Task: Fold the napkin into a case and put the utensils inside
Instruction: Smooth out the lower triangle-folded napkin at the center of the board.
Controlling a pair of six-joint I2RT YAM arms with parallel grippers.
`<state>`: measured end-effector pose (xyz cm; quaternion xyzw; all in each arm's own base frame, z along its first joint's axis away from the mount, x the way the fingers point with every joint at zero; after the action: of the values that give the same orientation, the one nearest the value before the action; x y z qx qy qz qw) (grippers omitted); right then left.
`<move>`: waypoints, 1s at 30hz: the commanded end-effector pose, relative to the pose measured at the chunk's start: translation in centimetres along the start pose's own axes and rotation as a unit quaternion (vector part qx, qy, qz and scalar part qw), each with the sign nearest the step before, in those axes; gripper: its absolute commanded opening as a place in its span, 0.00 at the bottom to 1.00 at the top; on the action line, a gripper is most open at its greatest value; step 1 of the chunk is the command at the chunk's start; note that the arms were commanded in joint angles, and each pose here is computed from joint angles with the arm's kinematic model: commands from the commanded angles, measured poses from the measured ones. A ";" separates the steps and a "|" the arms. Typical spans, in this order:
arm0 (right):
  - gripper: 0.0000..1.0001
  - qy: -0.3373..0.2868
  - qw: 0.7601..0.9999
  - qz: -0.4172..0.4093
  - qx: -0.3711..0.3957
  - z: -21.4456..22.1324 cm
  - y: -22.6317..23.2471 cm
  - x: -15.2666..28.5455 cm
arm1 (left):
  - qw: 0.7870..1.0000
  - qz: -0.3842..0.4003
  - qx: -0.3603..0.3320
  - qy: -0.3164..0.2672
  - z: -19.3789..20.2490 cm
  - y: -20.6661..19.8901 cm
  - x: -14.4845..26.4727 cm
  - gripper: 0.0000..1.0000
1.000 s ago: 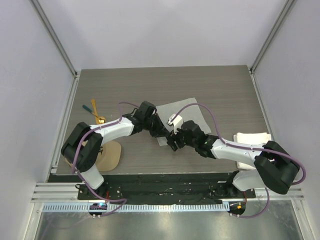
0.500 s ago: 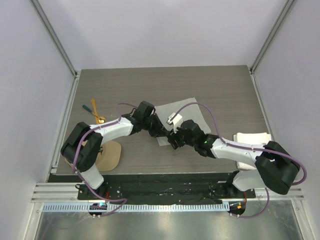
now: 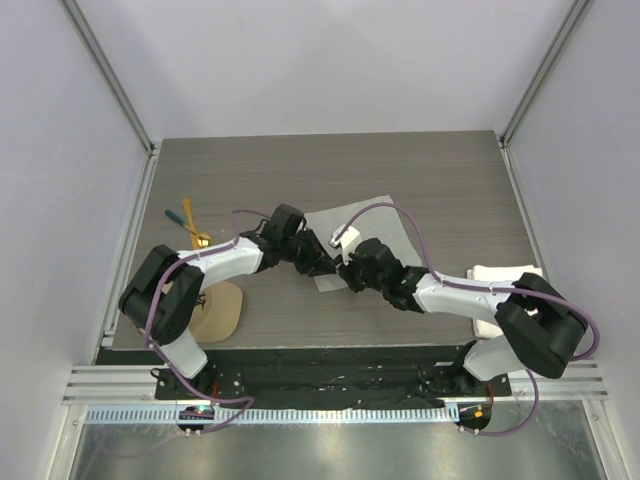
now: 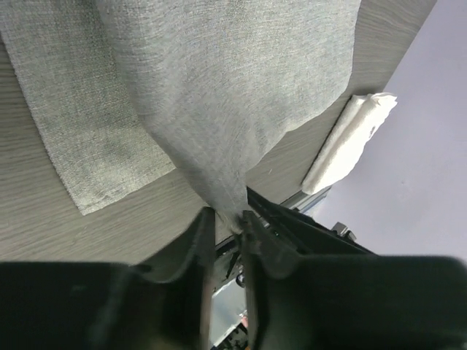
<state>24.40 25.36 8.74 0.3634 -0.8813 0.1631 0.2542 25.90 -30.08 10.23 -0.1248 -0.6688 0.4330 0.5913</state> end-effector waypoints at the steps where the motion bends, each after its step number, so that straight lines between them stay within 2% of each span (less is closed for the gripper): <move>1: 0.15 -0.043 0.999 0.016 -0.010 -2.9 -0.3 -0.7 | 0.999 0.053 -0.011 -0.010 -0.2 -1.8 2.2 0.32; 2: 0.08 -0.043 0.999 0.016 -0.012 -2.9 -0.4 -0.7 | 0.998 0.055 -0.022 -0.018 -0.1 -1.9 3.0 0.40; 3: 0.06 -0.041 0.999 0.016 -0.012 -2.7 -0.3 -0.8 | 0.998 0.049 -0.023 -0.036 -0.7 -1.5 3.4 0.43; 5: 0.01 -0.043 0.999 0.017 -0.014 -2.7 -0.3 -0.8 | 0.997 0.045 -0.035 -0.056 -1.0 -1.3 4.6 0.46; 7: 0.01 -0.044 0.999 0.016 -0.015 -2.7 -0.3 -0.8 | 0.997 0.041 -0.031 -0.064 -1.3 -0.8 5.2 0.44; 9: 0.01 -0.044 0.999 0.012 -0.015 -2.9 -0.2 -0.8 | 0.997 0.029 -0.038 -0.067 -1.1 0.2 5.6 0.39; 10: 0.01 -0.038 0.999 0.011 -0.015 -2.9 -0.2 -0.8 | 0.997 0.022 -0.036 -0.066 -1.0 0.9 5.4 0.27; 13: 0.01 -0.034 0.999 0.005 -0.042 -3.1 0.2 -0.8 | 0.999 0.012 -0.023 -0.047 -0.4 2.9 4.2 0.09; 16: 0.01 -0.034 0.998 0.000 -0.059 -3.2 0.5 -0.7 | 0.999 0.013 -0.013 -0.037 -0.6 3.9 2.5 0.01; 20: 0.01 -0.031 0.998 0.004 -0.063 -3.3 0.3 -0.6 | 0.999 0.017 -0.020 -0.040 -1.2 3.9 1.4 0.00; 30: 0.01 -0.030 0.998 0.004 -0.057 -3.9 0.2 -0.5 | 0.998 -0.037 -0.019 -0.044 -1.7 6.8 -0.4 0.00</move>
<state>24.93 26.39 9.42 0.3460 -0.8892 0.1204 0.2740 24.14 -25.20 4.94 -0.0803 -0.6909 0.4093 0.5905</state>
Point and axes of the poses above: each gripper's point midway between its finger pads, its own x axis back along the fingers, its own y axis along the line the jaws close on, z = x × y, the point moved 3 cm from there along x, back along the fingers, and after that the axes turned 4 degrees about x, right-handed, at the moved point
